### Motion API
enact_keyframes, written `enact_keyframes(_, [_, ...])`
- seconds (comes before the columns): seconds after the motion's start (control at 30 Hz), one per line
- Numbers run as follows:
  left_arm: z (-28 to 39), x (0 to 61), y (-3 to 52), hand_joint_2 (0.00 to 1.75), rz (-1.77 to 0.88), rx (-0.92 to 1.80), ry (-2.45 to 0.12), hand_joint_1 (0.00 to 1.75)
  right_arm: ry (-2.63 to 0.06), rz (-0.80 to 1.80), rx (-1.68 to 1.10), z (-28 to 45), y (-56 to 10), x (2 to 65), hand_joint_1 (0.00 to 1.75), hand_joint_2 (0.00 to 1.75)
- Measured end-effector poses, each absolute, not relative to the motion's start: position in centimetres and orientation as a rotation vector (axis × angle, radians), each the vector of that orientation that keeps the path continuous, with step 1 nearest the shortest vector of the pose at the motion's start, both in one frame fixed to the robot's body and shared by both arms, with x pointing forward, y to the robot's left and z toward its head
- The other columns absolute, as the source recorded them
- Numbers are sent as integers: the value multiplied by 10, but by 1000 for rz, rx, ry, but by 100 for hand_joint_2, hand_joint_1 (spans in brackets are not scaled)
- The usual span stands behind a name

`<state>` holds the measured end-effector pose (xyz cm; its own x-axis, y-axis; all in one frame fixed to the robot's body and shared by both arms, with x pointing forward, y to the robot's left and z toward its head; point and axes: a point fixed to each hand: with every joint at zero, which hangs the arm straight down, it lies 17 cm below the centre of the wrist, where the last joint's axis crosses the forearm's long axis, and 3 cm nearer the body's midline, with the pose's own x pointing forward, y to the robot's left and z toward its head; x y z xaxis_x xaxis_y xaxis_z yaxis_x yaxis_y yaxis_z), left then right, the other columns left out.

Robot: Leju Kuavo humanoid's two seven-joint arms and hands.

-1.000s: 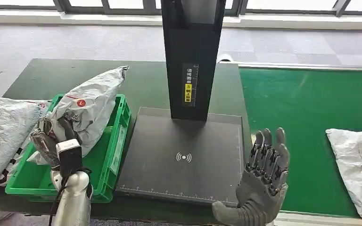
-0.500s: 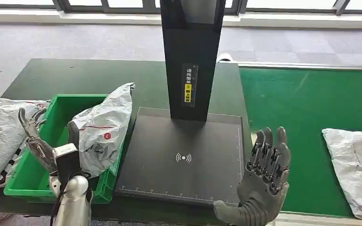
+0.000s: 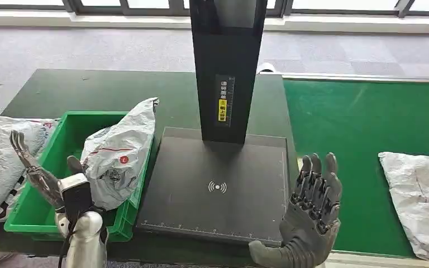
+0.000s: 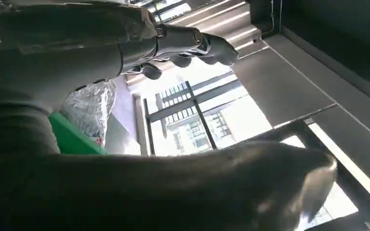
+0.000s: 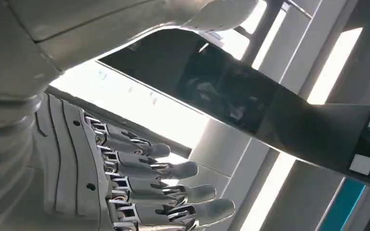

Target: Moved the parcel from conveyor to table for the left to box.

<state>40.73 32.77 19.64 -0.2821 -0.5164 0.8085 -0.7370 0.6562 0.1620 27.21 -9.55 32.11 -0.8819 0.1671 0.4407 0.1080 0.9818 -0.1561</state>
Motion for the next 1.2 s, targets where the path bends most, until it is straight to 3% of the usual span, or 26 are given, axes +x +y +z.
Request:
enact_keyframes(0.13, [204,398,339,0,347,1002,-1963,0,-2675,183,-229,325,-94,272,0,175])
enact_keyframes(0.17, [221,373,361,0,543,956,-1994,0,-2645,220,-410,315,-107,281,0,175])
enact_keyframes(0.27, [233,356,352,0,674,758,-2059,0,-2473,220,-690,286,-159,310,0,175])
enact_keyframes(0.47, [266,336,286,0,481,393,-2246,0,-2044,329,-1230,220,-284,324,0,175])
enact_keyframes(0.8, [282,319,266,0,429,305,-2300,0,-1790,331,-1402,181,-348,305,0,175])
enact_keyframes(0.93, [281,318,225,0,282,84,-2323,0,-1631,432,-1516,160,-376,303,0,175])
enact_keyframes(1.2, [269,315,191,0,79,147,-2315,0,-1143,579,-1497,37,-489,295,0,175])
